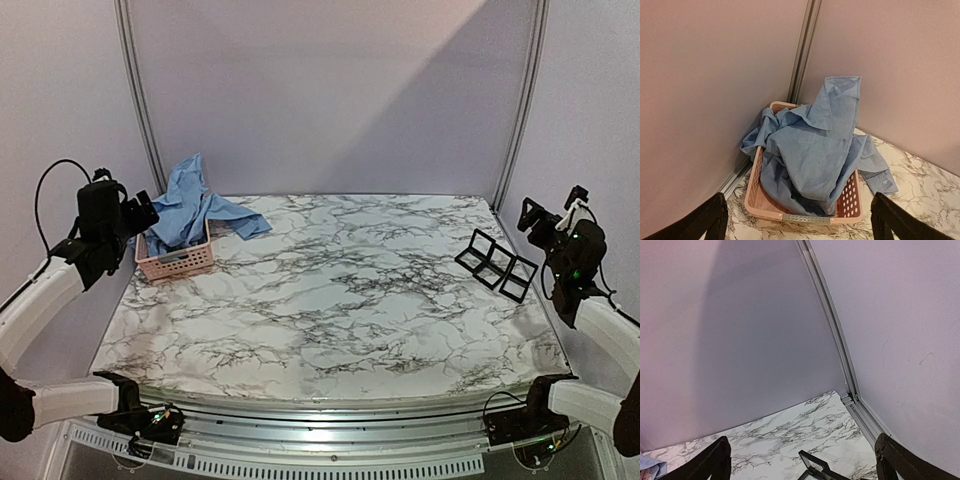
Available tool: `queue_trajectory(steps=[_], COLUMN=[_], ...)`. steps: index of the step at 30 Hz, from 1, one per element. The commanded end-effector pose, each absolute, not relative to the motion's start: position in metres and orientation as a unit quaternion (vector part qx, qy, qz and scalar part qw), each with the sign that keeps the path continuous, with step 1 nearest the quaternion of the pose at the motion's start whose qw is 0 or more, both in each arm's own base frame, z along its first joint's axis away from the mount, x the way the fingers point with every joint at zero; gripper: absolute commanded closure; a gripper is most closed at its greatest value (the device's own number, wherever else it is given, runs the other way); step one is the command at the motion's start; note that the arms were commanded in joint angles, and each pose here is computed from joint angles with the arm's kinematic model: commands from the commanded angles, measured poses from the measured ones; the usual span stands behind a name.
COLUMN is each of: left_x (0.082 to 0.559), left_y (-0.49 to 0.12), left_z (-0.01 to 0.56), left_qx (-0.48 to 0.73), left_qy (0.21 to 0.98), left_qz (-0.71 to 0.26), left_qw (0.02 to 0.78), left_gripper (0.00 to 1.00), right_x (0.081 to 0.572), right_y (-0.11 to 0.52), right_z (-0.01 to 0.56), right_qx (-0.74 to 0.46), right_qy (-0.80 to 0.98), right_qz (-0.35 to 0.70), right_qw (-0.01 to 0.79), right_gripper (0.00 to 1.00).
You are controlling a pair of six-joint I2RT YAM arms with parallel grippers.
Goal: Remove the brooch from the garment
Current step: Pick up the crumpled clothing from the bin.
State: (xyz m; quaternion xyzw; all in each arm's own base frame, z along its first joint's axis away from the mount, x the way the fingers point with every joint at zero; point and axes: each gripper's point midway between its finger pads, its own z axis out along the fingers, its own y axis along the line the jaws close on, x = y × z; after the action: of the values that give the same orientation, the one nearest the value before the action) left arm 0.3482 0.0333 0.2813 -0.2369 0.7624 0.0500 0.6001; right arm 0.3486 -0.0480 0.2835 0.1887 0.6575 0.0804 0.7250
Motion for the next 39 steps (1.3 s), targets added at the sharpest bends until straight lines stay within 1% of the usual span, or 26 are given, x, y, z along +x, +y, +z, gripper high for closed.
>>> queue_trajectory(steps=[1,5,7,10,16,22,26,29,34,39], left_x=[0.349,0.350,0.360,0.385,0.438,0.481,0.499,0.505,0.511,0.511], left_y=[0.029,0.026,0.013,-0.007,-0.031,-0.051,-0.033,-0.014,0.018,0.045], left_z=[0.291,0.313,0.321,0.325,0.274,0.210,0.170,0.147,0.130,0.108], left_qx=[-0.231,-0.216,-0.173,-0.145,-0.135,-0.163,-0.204,-0.247,-0.281,-0.309], left_qy=[0.778,0.782,0.790,0.806,0.868,0.893,0.898,0.892,0.878,0.873], left_qz=[0.049,0.048,0.030,0.001,0.013,-0.019,0.023,0.029,0.071,0.084], left_qw=[0.582,0.583,0.587,0.574,0.477,0.418,0.388,0.378,0.381,0.368], left_gripper=[0.00,0.00,0.01,0.01,0.00,0.01,0.00,0.00,0.00,0.00], right_x=[0.345,0.349,0.353,0.360,0.363,0.363,0.367,0.368,0.367,0.366], right_y=[-0.050,-0.041,-0.032,-0.020,0.012,0.049,0.057,0.059,0.059,0.057], right_z=[0.279,0.281,0.282,0.280,0.268,0.256,0.253,0.251,0.246,0.244], right_qx=[0.204,0.179,0.162,0.144,0.107,0.062,0.053,0.050,0.050,0.049], right_qy=[0.663,0.679,0.692,0.717,0.757,0.780,0.783,0.785,0.789,0.791], right_qz=[0.085,0.095,0.112,0.134,0.162,0.188,0.198,0.199,0.193,0.187], right_qw=[0.715,0.706,0.694,0.668,0.624,0.594,0.587,0.585,0.581,0.580], right_gripper=[0.01,0.01,0.01,0.01,0.01,0.01,0.01,0.01,0.01,0.01])
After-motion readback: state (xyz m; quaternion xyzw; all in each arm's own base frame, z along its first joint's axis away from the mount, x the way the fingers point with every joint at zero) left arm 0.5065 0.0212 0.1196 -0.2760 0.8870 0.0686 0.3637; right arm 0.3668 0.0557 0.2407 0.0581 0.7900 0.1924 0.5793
